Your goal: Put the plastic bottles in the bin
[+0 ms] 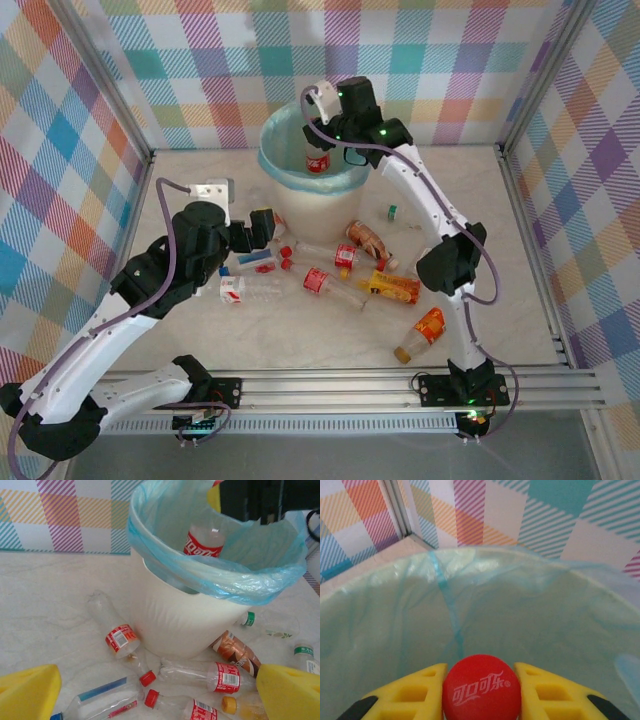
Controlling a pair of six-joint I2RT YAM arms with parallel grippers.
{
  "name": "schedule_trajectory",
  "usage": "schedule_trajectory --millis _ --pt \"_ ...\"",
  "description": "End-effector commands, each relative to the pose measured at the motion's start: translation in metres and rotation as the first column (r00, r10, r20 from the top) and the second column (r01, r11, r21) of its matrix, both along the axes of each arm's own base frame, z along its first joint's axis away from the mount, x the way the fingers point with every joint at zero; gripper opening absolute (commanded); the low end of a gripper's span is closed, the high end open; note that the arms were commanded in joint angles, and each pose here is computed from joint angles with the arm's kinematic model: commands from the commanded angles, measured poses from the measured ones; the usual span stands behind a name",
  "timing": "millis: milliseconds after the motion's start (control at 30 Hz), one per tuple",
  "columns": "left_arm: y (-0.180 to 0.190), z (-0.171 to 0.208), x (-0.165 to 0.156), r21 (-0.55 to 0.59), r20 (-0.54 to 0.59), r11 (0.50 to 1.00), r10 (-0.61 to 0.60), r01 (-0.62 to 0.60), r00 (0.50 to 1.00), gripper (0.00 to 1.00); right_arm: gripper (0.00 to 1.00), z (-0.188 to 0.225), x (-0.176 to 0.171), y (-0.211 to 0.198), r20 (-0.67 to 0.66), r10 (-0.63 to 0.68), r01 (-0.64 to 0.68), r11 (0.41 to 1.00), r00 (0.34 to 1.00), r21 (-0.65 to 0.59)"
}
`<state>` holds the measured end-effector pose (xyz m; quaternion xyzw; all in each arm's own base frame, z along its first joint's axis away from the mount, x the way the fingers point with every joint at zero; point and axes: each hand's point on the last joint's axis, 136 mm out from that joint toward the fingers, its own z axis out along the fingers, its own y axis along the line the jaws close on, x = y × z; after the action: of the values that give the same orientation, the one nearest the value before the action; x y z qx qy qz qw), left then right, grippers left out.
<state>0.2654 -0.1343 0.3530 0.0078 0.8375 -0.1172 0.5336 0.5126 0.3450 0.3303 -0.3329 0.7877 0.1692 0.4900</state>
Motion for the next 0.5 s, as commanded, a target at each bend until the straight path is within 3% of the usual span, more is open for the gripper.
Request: schedule_trajectory --millis 0,300,467 --pt "0.011 -0.006 -0.002 0.010 -0.006 0.999 0.037 -0.037 0.999 1.00 0.07 -0.013 0.007 0.000 -0.018 0.018 -0.018 1.000 1.000 -0.011" --pt "0.016 -0.011 -0.004 0.014 -0.017 0.999 0.051 -0.050 0.999 1.00 0.18 -0.042 0.018 0.001 -0.084 0.013 -0.012 1.000 0.996 0.004" --pt "0.019 -0.010 -0.006 0.014 -0.017 0.998 0.060 -0.060 0.998 1.00 0.49 -0.014 0.011 0.003 -0.056 0.030 -0.027 0.998 0.998 0.052"
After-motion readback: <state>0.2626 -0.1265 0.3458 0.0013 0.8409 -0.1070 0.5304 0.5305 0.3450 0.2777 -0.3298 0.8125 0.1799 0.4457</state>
